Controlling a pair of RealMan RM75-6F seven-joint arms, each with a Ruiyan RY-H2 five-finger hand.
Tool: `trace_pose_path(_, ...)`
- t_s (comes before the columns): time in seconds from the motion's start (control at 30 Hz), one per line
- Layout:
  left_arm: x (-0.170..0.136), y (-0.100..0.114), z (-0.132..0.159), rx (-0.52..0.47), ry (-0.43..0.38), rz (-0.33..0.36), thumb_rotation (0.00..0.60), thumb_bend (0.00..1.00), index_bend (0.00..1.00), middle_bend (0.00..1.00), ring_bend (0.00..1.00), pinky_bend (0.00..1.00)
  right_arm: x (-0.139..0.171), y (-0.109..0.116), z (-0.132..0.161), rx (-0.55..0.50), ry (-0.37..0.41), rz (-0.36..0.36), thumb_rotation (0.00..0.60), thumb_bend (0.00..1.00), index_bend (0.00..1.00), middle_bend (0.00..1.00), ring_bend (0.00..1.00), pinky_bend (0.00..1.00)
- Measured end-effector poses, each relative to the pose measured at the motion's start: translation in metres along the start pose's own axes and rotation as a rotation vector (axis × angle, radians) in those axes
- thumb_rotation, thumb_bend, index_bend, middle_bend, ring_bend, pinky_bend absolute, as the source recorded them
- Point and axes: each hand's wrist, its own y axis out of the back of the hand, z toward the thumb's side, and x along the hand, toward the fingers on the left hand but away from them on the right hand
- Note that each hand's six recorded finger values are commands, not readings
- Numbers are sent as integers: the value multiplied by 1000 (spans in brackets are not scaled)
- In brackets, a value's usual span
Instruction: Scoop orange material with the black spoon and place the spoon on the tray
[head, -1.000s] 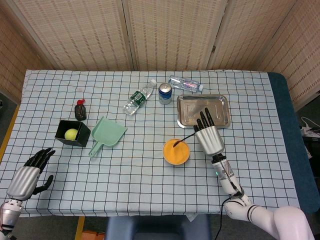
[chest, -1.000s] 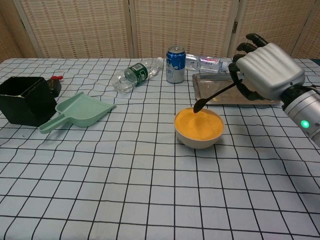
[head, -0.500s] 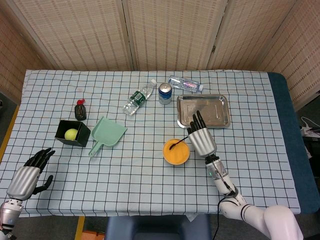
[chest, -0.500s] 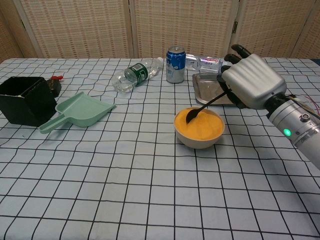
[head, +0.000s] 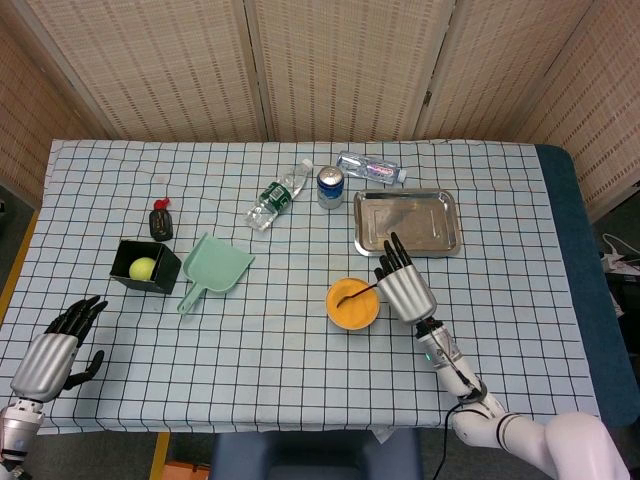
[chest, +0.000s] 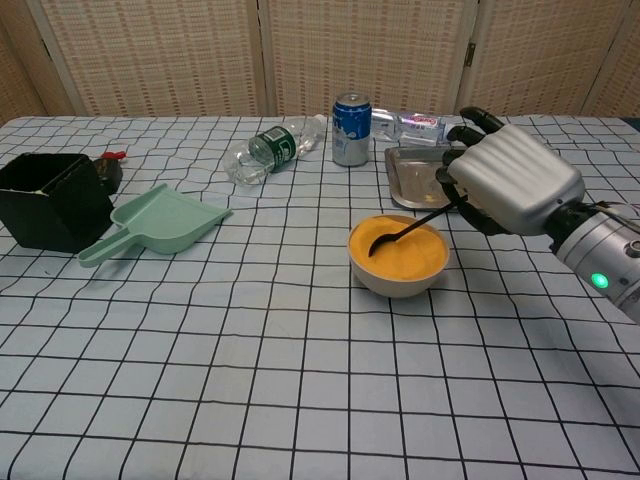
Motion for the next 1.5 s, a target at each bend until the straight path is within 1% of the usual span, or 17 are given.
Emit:
trace_pose_path(0.17, 0, 0, 0, 13, 5, 8, 600, 461, 0, 0, 0, 172, 5, 6, -9, -21, -1, 1, 600, 522, 1000, 379, 123, 38)
trace_pose_path(0.47, 0, 0, 1, 15, 5, 11, 600, 461, 0, 0, 0, 172, 7, 10, -21, -49, -33, -18, 600, 521, 1000, 380, 123, 38)
trace_pose_path(0.7, 1, 0, 2, 14, 1, 12, 600, 461, 0, 0, 1, 173, 5, 17, -23, -38, -67, -85, 600, 521, 1000, 380, 123, 37)
trace_pose_path(0.83, 0, 0, 1, 13, 0, 12, 600, 461, 0, 0, 0, 172, 5, 20, -22, -27, -70, -134, 600, 521, 1000, 380, 123, 37)
trace_pose_path(0.97, 0, 1, 1, 12, 1, 12, 600, 461, 0, 0, 0, 172, 6, 20, -21, -10, -76, -164, 600, 521, 1000, 382, 123, 37)
trace_pose_path(1.2, 0, 1, 1, 10, -2, 11, 600, 461, 0, 0, 0, 172, 5, 15, -24, -28, -97, -158, 600, 521, 1000, 384, 123, 38)
trace_pose_path(1.37, 1, -1, 1, 10, -2, 5, 600, 460, 0, 0, 0, 172, 0, 13, -36, -50, -158, -142, 600, 521, 1000, 386, 123, 38)
trace_pose_path(1.5, 2, -3, 2, 12, -5, -4, 600, 461, 0, 0, 0, 172, -9, 4, -48, -74, -224, -90, 600, 521, 1000, 386, 123, 37)
